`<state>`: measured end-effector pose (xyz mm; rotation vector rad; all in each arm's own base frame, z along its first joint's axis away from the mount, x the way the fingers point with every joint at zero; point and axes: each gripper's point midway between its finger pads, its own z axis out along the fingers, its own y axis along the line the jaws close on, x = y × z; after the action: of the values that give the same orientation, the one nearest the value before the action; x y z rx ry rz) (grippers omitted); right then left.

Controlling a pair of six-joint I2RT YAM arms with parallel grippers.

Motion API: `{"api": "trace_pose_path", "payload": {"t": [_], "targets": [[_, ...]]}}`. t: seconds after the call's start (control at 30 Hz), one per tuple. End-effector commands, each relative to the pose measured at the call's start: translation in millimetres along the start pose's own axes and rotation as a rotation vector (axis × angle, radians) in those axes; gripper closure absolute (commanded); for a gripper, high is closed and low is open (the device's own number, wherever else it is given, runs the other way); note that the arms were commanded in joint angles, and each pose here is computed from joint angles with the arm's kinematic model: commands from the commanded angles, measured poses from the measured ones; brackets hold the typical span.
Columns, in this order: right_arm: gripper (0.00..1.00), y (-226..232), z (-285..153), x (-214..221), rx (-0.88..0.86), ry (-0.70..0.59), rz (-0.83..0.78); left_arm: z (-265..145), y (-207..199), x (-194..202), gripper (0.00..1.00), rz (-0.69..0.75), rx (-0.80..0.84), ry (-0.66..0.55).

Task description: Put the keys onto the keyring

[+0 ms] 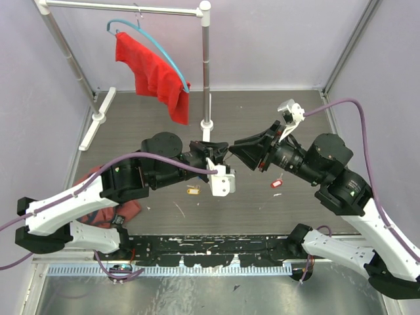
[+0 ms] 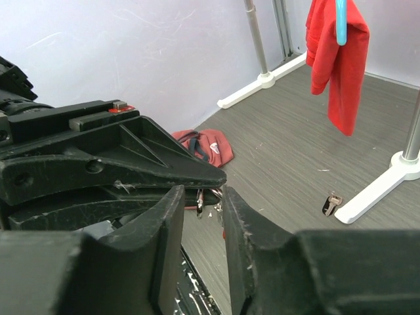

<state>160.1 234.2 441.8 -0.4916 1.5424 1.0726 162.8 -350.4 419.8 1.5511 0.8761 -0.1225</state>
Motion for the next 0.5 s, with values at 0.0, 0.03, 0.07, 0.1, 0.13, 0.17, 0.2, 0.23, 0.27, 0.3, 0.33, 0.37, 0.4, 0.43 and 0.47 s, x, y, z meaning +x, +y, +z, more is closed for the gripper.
{"api": "trace_pose_path", "payload": {"t": [0.0, 0.03, 0.07, 0.1, 0.13, 0.17, 0.2, 0.23, 0.27, 0.3, 0.33, 0.37, 0.4, 0.43, 0.47], "targets": [[0.62, 12.3, 1.5, -16.5, -0.051, -0.049, -0.004, -11.1, 18.4, -15.3, 1.00, -0.002, -0.067, -0.067], [0.61, 12.4, 1.9, -15.0, -0.053, -0.042, -0.004, -11.0, 18.6, -15.4, 1.00, -0.003, -0.069, -0.068], [0.61, 12.3, 2.0, -14.1, -0.053, -0.038, -0.004, -11.0, 19.1, -15.4, 1.00, -0.001, -0.071, -0.067], [0.60, 12.9, 1.9, -13.2, -0.057, -0.035, -0.004, -11.3, 19.5, -15.6, 1.00, -0.002, -0.073, -0.068], [0.62, 13.0, 2.1, -12.2, -0.059, -0.032, -0.005, -11.6, 20.1, -16.5, 1.00, -0.002, -0.074, -0.071], [0.65, 13.6, 1.8, -12.3, -0.062, -0.031, -0.005, -11.4, 20.1, -16.3, 1.00, 0.000, -0.074, -0.071], [0.68, 13.7, 2.0, -12.4, -0.063, -0.031, -0.006, -11.5, 20.0, -16.7, 1.00, -0.002, -0.074, -0.073], [0.71, 13.8, 2.2, -13.2, -0.063, -0.033, -0.007, -11.5, 19.8, -17.3, 1.00, -0.001, -0.073, -0.076], [0.75, 14.2, 1.6, -14.1, -0.064, -0.036, -0.009, -11.7, 19.3, -17.5, 1.00, -0.001, -0.071, -0.077], [0.82, 15.0, 1.4, -15.2, -0.067, -0.040, -0.011, -11.7, 19.2, -17.4, 1.00, -0.002, -0.072, -0.078], [0.88, 15.4, 1.0, -16.1, -0.068, -0.043, -0.013, -11.9, 19.0, -17.5, 1.00, -0.002, -0.072, -0.081], [0.96, 15.2, 1.2, -16.3, -0.068, -0.044, -0.013, -11.9, 18.2, -17.4, 1.00, -0.002, -0.073, -0.085], [0.99, 16.1, 0.6, -17.4, -0.071, -0.048, -0.014, -11.9, 18.8, -19.3, 1.00, -0.004, -0.081, -0.097], [0.99, 16.5, 0.5, -17.6, -0.073, -0.049, -0.015, -13.2, 19.9, -20.3, 1.00, -0.009, -0.091, -0.107], [0.99, 17.1, 0.6, -17.0, -0.078, -0.046, -0.016, -13.2, 18.6, -21.0, 0.98, -0.012, -0.095, -0.118]]}}
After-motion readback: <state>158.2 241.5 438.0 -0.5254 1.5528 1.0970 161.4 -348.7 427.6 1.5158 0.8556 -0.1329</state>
